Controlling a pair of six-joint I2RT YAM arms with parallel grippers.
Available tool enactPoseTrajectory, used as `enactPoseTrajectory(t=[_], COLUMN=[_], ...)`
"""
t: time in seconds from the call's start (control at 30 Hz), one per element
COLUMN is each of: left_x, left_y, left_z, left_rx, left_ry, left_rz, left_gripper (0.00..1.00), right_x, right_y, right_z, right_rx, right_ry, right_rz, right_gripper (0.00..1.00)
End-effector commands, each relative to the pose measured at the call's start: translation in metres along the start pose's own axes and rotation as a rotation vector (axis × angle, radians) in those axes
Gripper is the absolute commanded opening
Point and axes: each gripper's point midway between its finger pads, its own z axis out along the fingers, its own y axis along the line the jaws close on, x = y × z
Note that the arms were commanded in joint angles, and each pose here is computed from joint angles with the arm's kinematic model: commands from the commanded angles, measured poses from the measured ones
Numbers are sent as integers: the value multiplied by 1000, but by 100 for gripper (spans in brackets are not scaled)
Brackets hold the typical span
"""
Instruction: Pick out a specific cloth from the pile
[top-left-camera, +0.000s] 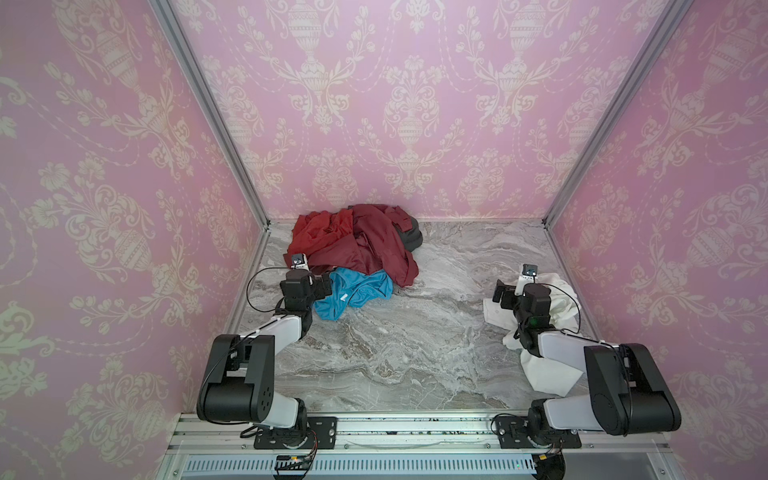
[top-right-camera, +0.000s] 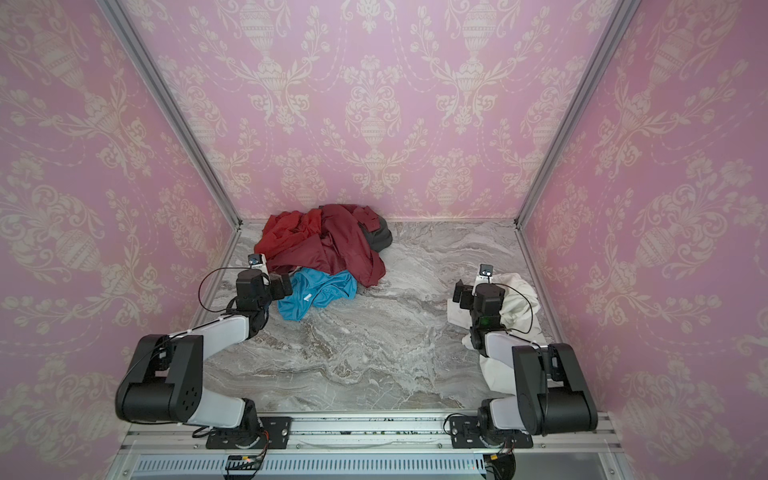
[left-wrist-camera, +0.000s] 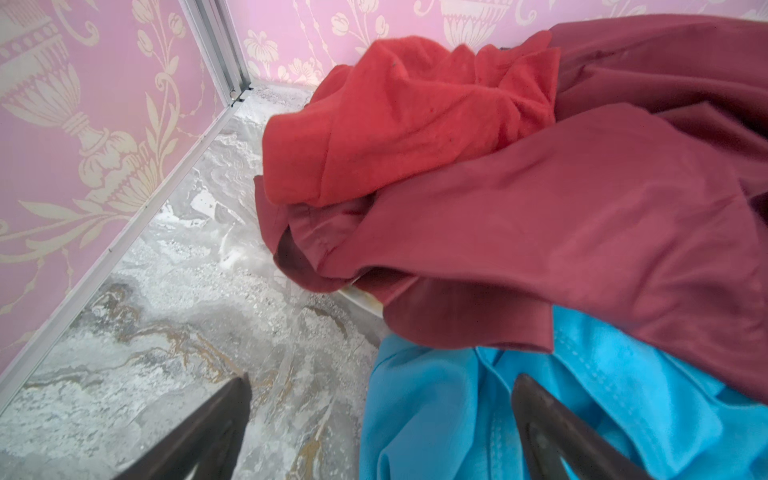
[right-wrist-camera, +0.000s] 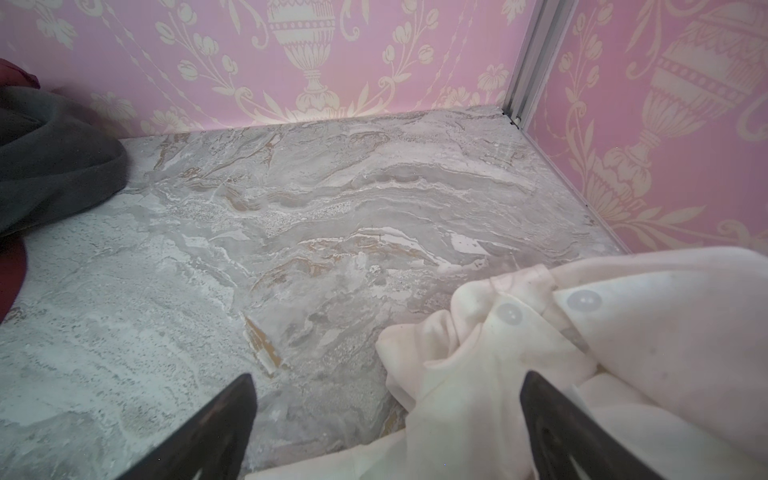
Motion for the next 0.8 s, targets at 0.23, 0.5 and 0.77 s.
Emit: enactPoseTrajectory(t=[0.23, 0.5, 0.77], left_x=[1, 17, 14], left_y=[4, 21, 26], left_z=[-12, -3, 3], left_rx=[23, -67, -90], left_ry=[-147, -184, -179], left_rz=[92, 56, 51], left_gripper=[99, 99, 99], right_x=[-3, -1, 8], right_y=[6, 7, 21], right_z=[0, -2, 10], right_rx=[-53, -65, -111], right_ry=[-80, -92, -55], right_rz=[24, 22, -21], right_gripper=[100, 100, 100])
